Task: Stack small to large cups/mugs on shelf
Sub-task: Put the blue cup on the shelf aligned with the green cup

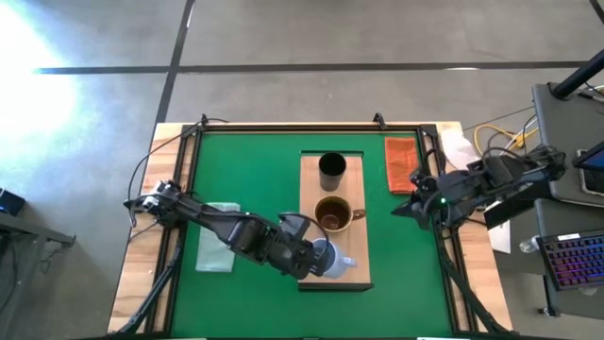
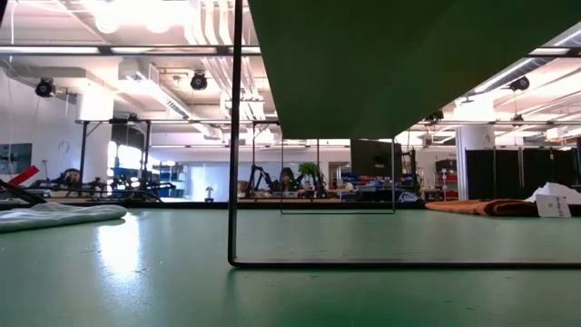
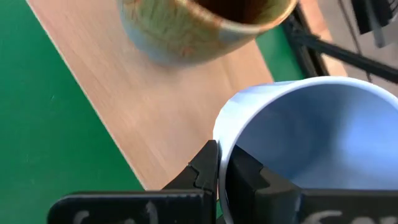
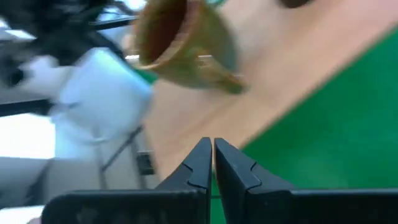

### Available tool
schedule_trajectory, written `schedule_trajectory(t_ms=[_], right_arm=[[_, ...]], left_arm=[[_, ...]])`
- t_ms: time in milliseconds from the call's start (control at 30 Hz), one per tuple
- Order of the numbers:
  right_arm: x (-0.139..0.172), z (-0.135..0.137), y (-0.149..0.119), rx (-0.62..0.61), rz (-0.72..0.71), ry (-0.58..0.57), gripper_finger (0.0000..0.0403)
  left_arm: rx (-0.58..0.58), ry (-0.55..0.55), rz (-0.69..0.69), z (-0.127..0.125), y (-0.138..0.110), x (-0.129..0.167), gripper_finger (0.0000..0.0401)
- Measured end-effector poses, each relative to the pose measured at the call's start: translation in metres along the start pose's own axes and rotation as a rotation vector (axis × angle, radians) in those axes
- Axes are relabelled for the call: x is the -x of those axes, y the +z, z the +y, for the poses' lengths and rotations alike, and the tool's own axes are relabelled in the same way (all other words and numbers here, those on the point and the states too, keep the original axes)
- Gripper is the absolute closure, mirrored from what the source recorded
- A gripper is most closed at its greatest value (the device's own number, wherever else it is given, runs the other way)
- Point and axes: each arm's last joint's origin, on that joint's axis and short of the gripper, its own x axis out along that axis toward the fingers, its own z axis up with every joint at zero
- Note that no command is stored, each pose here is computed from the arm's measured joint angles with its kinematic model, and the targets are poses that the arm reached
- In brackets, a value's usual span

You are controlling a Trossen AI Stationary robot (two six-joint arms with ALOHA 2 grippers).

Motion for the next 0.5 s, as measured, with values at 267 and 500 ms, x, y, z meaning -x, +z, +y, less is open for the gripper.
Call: schedule_trajectory(t_ms=[267, 500], right_arm=[[-0.015, 0.026, -0.012, 0.047, 0.070, 0.129, 0.0392], [-0.031, 0.048, -0.019, 0.094, 0.111, 0.145, 0.0392]], left_arm=[[0.013, 0.027, 0.038, 0.006, -0.007, -0.014, 0.0401], [0.019, 0.041, 0.034, 0.010, -0.009, -0.028, 0.0401]])
